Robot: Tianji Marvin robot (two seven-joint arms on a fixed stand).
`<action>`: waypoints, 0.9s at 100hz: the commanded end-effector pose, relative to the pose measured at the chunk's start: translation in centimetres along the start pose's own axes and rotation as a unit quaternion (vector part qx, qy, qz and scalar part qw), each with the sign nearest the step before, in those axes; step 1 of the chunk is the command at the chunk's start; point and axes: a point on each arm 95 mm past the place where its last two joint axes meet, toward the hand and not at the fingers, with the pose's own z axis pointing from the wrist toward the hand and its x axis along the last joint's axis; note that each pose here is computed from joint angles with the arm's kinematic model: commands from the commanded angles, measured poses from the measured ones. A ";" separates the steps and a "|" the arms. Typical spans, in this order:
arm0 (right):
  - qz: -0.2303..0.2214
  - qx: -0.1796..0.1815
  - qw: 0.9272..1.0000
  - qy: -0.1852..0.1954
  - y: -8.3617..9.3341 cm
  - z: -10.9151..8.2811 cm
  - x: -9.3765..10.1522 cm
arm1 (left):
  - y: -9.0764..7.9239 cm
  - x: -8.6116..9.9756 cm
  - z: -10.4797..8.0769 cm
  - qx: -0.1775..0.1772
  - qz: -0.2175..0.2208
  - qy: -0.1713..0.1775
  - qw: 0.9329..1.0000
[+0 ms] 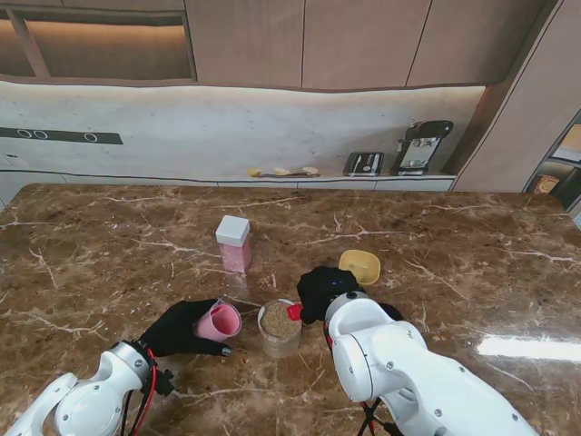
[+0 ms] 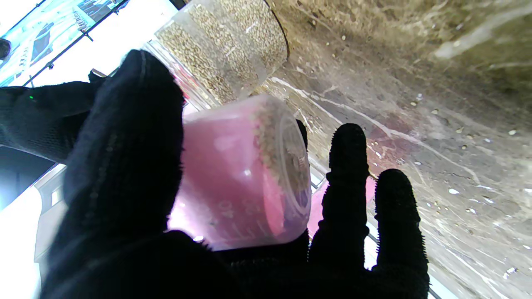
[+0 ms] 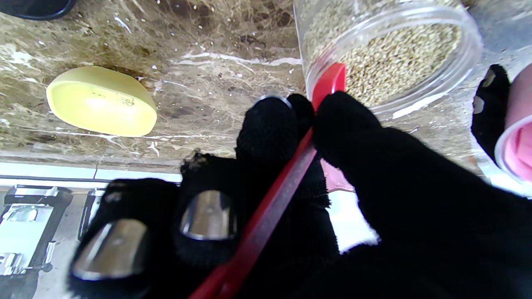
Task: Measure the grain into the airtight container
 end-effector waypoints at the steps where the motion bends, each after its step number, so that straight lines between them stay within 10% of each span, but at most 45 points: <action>1: 0.004 0.009 1.000 -0.005 -0.3 0.1 0.2 | 0.5 0.3 -0.3 -0.005 -0.001 -0.001 1.000; 90: -0.028 -0.017 0.999 -0.026 -1.0 0.7 1.8 | 0.3 0.6 -0.3 0.003 0.002 0.005 1.000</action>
